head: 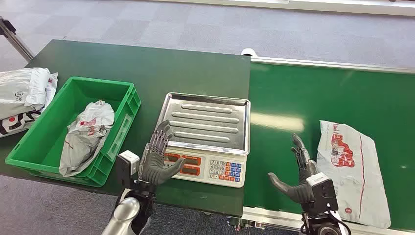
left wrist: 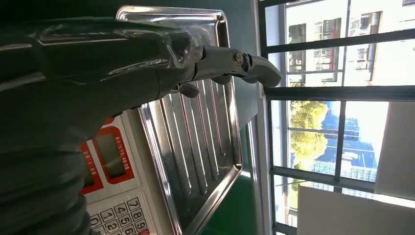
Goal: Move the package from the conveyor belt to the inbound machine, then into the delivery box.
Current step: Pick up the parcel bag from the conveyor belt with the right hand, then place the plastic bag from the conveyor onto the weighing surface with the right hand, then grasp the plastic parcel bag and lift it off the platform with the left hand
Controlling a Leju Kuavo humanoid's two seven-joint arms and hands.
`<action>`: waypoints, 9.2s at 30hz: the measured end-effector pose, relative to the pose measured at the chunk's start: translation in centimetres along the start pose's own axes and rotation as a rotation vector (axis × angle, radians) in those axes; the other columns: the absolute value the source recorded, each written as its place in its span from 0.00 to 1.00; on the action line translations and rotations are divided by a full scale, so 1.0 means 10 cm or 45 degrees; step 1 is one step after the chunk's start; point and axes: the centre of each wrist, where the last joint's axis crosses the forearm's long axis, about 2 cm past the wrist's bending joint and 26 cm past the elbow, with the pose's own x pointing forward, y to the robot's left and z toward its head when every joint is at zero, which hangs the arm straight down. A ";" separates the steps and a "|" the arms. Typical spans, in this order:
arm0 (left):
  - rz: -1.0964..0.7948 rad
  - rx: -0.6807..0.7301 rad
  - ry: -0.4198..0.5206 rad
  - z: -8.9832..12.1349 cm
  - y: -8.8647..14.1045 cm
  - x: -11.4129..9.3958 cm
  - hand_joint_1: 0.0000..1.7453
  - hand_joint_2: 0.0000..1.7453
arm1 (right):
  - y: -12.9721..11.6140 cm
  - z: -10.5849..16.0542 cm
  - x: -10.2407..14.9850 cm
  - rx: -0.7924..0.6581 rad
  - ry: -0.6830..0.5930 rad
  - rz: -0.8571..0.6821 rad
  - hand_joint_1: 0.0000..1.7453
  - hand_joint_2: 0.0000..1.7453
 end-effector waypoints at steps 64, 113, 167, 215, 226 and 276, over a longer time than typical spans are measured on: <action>-0.071 0.079 0.043 0.12 0.08 0.13 0.00 1.00 | -1.01 -0.04 -0.59 -0.379 1.341 1.143 0.00 1.00; -0.101 0.210 -0.062 0.20 0.18 0.20 0.00 1.00 | -0.86 -0.51 -0.35 -0.435 0.483 0.743 1.00 1.00; 0.023 0.098 -0.314 -0.48 -0.07 0.28 0.00 1.00 | 0.88 -1.61 -0.05 0.254 -0.173 0.690 0.08 1.00; -0.437 -0.210 -0.360 -0.82 -0.17 0.36 0.00 1.00 | 0.73 -0.59 0.15 -0.348 -0.277 -0.008 0.00 1.00; -0.959 -0.632 -0.253 -1.19 -0.41 0.30 0.00 1.00 | 0.53 -0.47 0.07 -0.404 -0.215 -0.035 0.00 1.00; -1.365 -1.009 0.309 -1.29 -0.50 -0.11 1.00 1.00 | 0.42 -0.31 0.06 -0.506 -0.175 -0.135 0.00 1.00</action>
